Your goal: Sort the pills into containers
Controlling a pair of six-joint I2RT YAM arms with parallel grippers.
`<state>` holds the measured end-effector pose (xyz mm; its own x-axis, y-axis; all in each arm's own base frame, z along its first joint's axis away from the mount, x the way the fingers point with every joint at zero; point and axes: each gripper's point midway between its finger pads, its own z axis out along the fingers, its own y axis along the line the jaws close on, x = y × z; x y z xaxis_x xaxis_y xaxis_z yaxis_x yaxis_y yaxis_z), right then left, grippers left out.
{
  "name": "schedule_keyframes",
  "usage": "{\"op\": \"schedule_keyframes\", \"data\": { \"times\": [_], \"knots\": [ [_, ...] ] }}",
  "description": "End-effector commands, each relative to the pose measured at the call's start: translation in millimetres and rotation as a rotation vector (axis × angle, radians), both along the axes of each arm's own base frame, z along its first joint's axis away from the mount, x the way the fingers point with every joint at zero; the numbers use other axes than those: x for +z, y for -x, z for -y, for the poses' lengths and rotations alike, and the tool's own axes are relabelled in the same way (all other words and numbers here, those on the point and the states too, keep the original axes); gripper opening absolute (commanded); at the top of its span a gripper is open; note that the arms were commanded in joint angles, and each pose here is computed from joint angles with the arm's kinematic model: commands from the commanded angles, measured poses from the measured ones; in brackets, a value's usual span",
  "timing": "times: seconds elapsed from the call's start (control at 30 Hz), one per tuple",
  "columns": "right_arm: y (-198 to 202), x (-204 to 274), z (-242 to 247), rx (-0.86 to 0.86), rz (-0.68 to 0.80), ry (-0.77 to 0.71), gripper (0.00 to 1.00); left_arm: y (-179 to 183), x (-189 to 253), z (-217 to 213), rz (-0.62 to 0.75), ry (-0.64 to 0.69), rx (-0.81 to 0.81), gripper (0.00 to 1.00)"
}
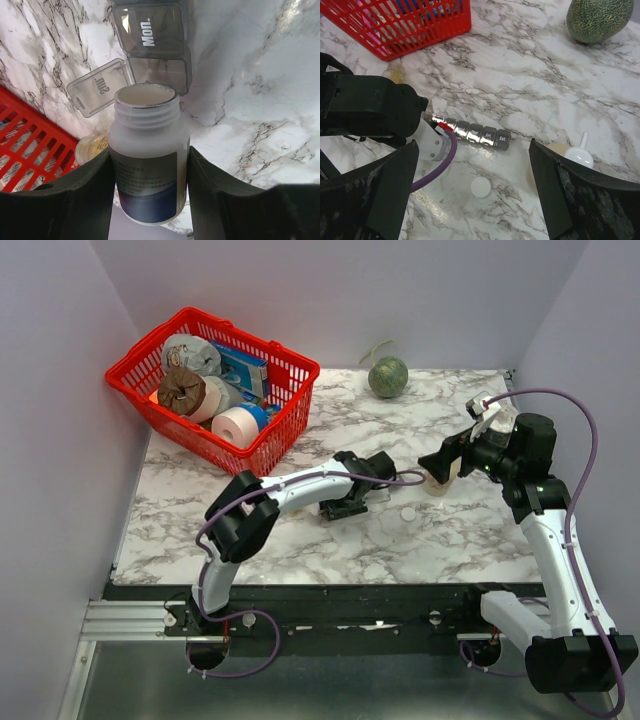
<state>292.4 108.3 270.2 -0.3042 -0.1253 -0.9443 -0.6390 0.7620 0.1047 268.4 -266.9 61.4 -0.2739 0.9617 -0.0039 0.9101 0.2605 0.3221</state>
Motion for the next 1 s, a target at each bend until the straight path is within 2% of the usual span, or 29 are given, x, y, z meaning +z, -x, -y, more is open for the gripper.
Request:
{"op": "schedule_keyframes", "data": {
  "times": [0.0,0.97],
  "knots": [
    [3.6,0.6,-1.8,0.017,0.006,-0.012,1.00,-3.1,5.1,-2.2,0.029,-0.052,-0.025,0.00],
    [4.4,0.6,-2.6,0.022,0.004,-0.014,1.00,-9.5,3.7,-3.5,0.092,-0.157,-0.085,0.00]
  ]
}}
